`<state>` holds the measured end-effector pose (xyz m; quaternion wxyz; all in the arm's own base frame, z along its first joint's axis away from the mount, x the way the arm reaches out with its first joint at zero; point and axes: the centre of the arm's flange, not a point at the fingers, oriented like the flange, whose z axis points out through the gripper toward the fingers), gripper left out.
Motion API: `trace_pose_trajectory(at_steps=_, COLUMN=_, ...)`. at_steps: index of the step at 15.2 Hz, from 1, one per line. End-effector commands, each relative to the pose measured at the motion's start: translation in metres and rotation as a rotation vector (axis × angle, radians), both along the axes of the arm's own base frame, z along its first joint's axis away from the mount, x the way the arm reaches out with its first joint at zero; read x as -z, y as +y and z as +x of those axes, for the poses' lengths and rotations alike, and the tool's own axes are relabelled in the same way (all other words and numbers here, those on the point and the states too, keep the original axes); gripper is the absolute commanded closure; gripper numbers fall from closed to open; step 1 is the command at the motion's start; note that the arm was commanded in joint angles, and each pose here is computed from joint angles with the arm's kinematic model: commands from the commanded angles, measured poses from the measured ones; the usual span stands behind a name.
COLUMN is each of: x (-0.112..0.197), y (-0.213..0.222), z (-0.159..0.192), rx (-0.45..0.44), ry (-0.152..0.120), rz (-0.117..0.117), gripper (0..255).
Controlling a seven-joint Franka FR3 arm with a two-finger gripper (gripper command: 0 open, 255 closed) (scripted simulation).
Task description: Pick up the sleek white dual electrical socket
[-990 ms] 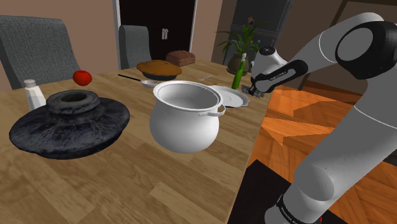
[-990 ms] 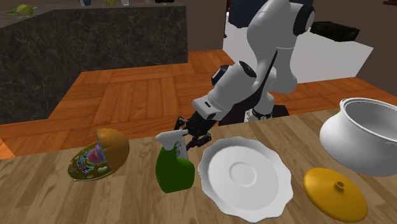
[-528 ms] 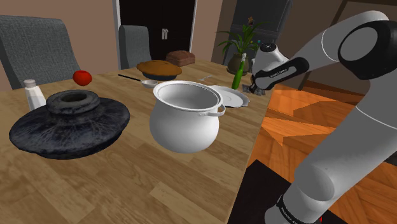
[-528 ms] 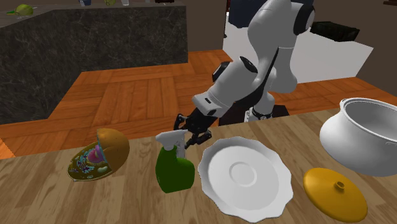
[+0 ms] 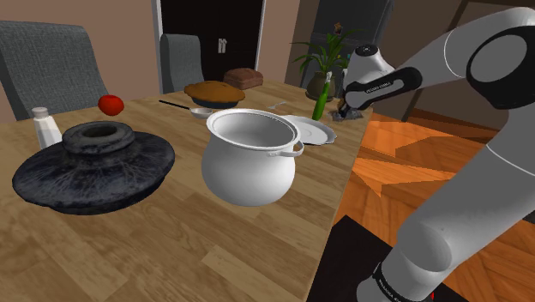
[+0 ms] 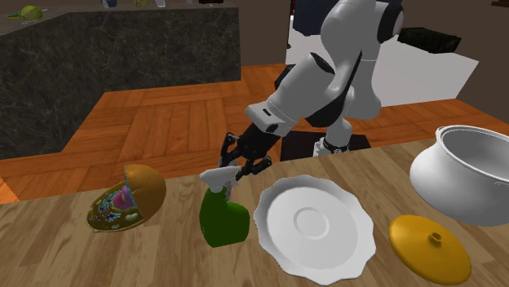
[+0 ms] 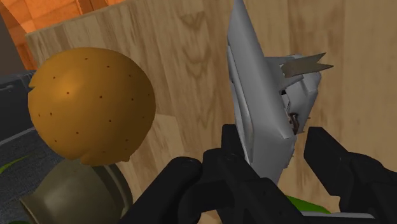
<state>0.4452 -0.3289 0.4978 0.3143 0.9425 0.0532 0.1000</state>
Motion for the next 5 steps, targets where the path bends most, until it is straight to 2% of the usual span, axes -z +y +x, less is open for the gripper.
trace_pose_trajectory(at_steps=1, x=-0.011, y=0.001, z=0.0, rx=0.0, ry=0.0, rz=0.0, gripper=255)
trace_pose_trajectory(at_steps=5, x=-0.023, y=0.001, z=0.0, rx=0.0, ry=0.0, rz=0.0, gripper=255)
